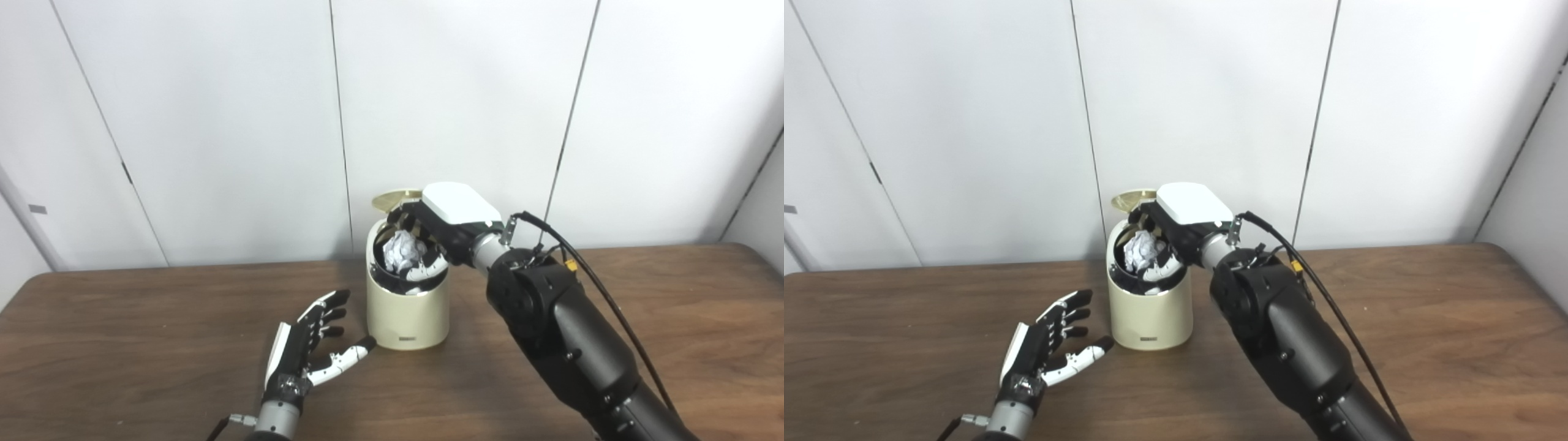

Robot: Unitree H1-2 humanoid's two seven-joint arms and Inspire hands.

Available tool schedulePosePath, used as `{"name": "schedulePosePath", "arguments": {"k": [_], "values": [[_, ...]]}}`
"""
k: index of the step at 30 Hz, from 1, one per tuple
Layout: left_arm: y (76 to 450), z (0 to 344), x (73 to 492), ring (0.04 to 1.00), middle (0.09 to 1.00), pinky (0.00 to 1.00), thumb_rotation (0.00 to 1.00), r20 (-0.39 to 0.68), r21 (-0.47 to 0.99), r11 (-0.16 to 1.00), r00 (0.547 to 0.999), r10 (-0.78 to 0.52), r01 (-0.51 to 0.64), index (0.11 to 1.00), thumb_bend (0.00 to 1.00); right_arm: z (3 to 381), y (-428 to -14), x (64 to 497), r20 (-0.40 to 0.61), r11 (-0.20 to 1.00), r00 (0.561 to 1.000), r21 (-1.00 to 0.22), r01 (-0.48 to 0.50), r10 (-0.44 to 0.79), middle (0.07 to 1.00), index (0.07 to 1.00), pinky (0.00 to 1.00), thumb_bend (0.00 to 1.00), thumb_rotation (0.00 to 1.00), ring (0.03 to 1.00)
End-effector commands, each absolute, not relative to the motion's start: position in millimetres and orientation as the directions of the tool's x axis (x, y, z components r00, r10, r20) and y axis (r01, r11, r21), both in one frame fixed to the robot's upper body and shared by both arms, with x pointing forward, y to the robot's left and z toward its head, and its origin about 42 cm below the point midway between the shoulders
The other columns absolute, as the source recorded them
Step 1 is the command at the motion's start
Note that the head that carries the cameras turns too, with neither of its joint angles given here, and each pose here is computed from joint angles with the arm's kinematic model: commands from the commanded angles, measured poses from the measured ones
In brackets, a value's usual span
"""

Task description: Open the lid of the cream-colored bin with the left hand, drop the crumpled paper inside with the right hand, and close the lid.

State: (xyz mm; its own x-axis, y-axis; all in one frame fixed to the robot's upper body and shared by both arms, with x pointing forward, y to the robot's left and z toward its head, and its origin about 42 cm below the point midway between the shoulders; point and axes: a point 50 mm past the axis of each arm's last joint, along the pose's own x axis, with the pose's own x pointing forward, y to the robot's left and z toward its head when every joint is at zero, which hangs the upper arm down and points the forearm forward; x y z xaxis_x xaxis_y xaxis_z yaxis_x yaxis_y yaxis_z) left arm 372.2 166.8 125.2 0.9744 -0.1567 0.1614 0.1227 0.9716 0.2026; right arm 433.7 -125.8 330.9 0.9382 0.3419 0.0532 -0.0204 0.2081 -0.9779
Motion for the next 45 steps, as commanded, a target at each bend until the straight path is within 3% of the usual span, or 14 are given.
{"name": "schedulePosePath", "arguments": {"k": [1,26,32,37,39,40,42,45], "values": [[165,147,381,0.836,0.863,0.75,0.19,0.252,0.212,0.97,0.953,-0.168,0.115,0.86,0.72,347,-131,435,0.085,0.205,0.938,-0.979,0.015,0.335,0.786,0.775,0.43,0.9,0.2,0.632],[164,149,380,0.836,0.867,0.75,0.18,0.254,0.208,0.971,0.952,-0.169,0.116,0.862,0.71,347,-131,433,0.088,0.204,0.938,-0.979,0.019,0.335,0.81,0.785,0.45,0.9,0.21,0.662],[164,149,380,0.832,0.866,0.74,0.18,0.251,0.21,0.971,0.953,-0.168,0.116,0.861,0.71,347,-132,432,0.105,0.223,0.937,-0.974,0.03,0.332,0.787,0.776,0.43,0.9,0.2,0.629],[164,149,380,0.827,0.863,0.75,0.18,0.254,0.222,0.968,0.952,-0.172,0.115,0.857,0.7,351,-137,425,0.183,0.31,0.924,-0.948,0.075,0.335,0.644,0.662,0.4,0.8,0.17,0.525],[165,149,381,0.823,0.861,0.74,0.19,0.255,0.223,0.968,0.951,-0.173,0.117,0.854,0.7,354,-142,420,0.227,0.344,0.918,-0.933,0.109,0.326,0.58,0.615,0.33,0.75,0.14,0.444],[165,149,381,0.824,0.861,0.74,0.19,0.254,0.221,0.968,0.952,-0.172,0.116,0.854,0.7,355,-144,418,0.245,0.362,0.916,-0.924,0.121,0.319,0.554,0.556,0.31,0.63,0.14,0.421],[165,149,381,0.825,0.86,0.74,0.18,0.252,0.216,0.97,0.953,-0.17,0.116,0.851,0.71,357,-150,413,0.274,0.402,0.913,-0.905,0.138,0.302,0.477,0.538,0.32,0.54,0.03,0.414],[166,149,381,0.824,0.861,0.73,0.17,0.25,0.21,0.971,0.954,-0.168,0.116,0.851,0.7,358,-162,405,0.317,0.452,0.906,-0.876,0.167,0.279,0.451,0.541,0.33,0.52,0.01,0.408]]}}
